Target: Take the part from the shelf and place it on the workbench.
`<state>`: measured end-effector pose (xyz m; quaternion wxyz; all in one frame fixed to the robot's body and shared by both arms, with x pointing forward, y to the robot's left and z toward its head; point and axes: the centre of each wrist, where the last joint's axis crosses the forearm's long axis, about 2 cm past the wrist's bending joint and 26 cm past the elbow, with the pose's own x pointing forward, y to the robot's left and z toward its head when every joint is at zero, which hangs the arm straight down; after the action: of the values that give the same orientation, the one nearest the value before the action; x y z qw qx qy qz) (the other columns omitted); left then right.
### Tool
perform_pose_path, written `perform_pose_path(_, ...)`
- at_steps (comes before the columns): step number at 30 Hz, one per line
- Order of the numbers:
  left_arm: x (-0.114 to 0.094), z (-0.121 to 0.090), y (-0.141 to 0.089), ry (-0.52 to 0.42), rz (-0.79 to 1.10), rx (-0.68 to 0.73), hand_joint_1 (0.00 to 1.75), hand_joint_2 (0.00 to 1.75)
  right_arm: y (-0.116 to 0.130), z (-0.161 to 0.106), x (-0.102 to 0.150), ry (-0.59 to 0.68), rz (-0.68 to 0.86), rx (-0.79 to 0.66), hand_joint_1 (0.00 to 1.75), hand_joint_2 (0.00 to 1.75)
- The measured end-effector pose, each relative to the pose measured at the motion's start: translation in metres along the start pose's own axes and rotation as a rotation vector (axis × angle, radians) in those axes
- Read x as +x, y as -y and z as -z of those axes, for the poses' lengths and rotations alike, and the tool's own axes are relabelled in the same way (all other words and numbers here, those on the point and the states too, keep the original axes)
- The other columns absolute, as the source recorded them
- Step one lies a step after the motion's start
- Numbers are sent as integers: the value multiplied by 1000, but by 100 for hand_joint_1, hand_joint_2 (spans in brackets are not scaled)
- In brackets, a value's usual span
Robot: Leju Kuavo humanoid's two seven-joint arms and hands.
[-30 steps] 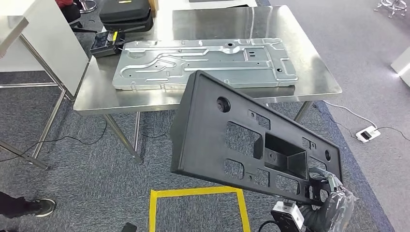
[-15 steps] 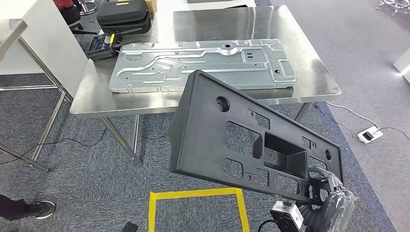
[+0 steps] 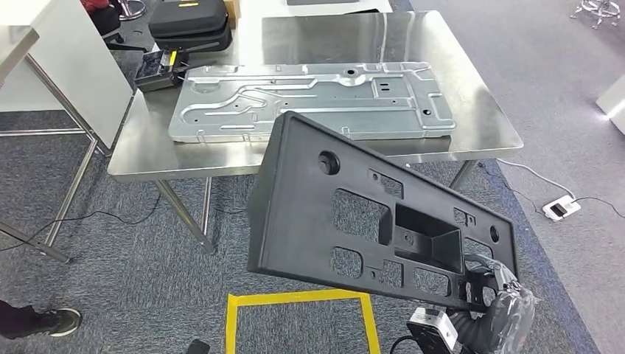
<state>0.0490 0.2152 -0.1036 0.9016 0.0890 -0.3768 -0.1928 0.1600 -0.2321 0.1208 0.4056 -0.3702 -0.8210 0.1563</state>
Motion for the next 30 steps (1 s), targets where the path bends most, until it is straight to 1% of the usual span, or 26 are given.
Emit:
perform_pose_path(7,0,0,0,14,-7,-26,0,175,-1,2,-1,12,-2,11,175,175)
perform_pose_path(14,1,1,0,19,0,-31,0,175,-4,11,0,57,-4,11,175,175)
perform_pose_path(30,-1,0,-1,19,6,-39,0,175,-14,24,5,105,14,23,175,175)
